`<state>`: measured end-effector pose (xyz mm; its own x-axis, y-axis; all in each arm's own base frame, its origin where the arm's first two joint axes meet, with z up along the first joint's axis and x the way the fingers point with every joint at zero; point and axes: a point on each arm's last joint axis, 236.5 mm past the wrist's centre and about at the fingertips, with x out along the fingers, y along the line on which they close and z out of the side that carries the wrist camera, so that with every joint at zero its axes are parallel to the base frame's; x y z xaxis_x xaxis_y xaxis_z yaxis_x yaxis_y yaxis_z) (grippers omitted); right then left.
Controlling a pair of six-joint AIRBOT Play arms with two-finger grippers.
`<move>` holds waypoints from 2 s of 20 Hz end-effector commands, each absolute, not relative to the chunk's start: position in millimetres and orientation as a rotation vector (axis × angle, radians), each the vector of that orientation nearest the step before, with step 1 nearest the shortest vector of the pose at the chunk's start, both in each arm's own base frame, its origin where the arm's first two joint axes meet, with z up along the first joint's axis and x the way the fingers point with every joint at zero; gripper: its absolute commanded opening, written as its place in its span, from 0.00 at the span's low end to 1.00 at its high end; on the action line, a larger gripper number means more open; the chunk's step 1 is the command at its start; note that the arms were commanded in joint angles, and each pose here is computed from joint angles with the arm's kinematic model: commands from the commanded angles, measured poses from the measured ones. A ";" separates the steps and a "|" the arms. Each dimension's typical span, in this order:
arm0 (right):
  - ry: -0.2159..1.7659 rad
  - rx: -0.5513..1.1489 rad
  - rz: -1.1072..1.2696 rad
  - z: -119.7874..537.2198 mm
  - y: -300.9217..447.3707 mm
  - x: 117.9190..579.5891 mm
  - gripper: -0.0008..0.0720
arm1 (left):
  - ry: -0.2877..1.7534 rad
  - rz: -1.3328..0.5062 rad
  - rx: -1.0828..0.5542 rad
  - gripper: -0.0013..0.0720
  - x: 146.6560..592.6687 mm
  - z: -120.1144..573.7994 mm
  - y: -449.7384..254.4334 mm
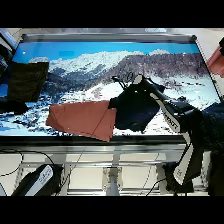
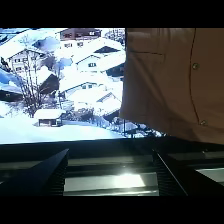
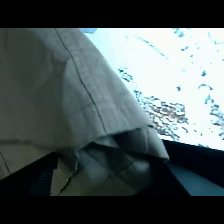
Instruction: Fold the clothes and pants, and hang the long-sleeved shirts on hangers.
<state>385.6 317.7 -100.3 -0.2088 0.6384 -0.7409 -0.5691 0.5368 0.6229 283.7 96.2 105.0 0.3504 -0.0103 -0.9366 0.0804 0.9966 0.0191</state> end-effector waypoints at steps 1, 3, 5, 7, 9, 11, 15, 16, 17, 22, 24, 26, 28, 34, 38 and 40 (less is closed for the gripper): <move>1.419 0.051 1.151 -101.1 334.6 368.6 0.75 | 1.205 -0.055 0.067 0.85 285.6 104.9 97.4; 1.421 0.041 1.161 -101.3 339.9 364.1 0.51 | 1.201 -0.053 0.068 0.85 286.6 105.3 97.9; 1.427 0.055 1.162 -99.3 343.0 362.0 0.10 | 1.195 -0.050 0.070 0.85 288.1 105.9 98.7; 1.449 0.083 1.178 -87.4 345.5 358.4 0.03 | 1.191 -0.048 0.071 0.85 288.9 106.2 99.1; 1.449 0.076 1.211 -58.0 346.9 361.5 0.03 | 1.185 -0.045 0.073 0.85 290.2 106.8 99.7; 1.392 0.042 1.173 -17.9 338.3 382.3 0.03 | 1.185 -0.045 0.073 0.85 290.2 106.8 99.7; 1.301 -0.037 0.933 54.9 257.7 431.7 0.03 | 1.182 -0.044 0.074 0.85 291.0 107.0 100.1; 1.304 -0.028 0.861 66.8 226.8 438.2 0.03 | 1.177 -0.041 0.075 0.85 292.1 107.5 100.7; 1.309 -0.001 0.804 76.5 199.8 441.8 0.02 | 1.175 -0.041 0.075 0.85 292.9 107.4 100.9; 1.399 0.179 0.549 74.8 72.5 442.4 0.03 | 1.189 -0.046 0.068 0.85 295.0 101.9 101.9; 1.470 0.256 0.502 49.5 46.5 431.2 0.03 | 1.197 -0.048 0.065 0.85 295.7 99.3 102.3; 1.551 0.300 0.501 16.9 39.5 413.3 0.03 | 1.204 -0.051 0.062 0.85 296.4 96.8 102.6; 1.627 0.309 0.497 -14.7 38.8 394.3 0.03 | 1.206 -0.051 0.060 0.85 296.0 96.6 102.4; 1.836 0.305 0.447 -74.7 25.9 333.1 0.10 | 1.211 -0.049 0.054 0.85 295.0 96.2 102.0; 1.707 0.275 0.380 -63.4 13.5 351.0 0.45 | 1.205 -0.046 0.056 0.85 296.3 96.8 102.7; 1.609 0.211 0.310 -44.1 -5.3 363.2 0.46 | 1.204 -0.046 0.055 0.85 296.4 96.8 102.6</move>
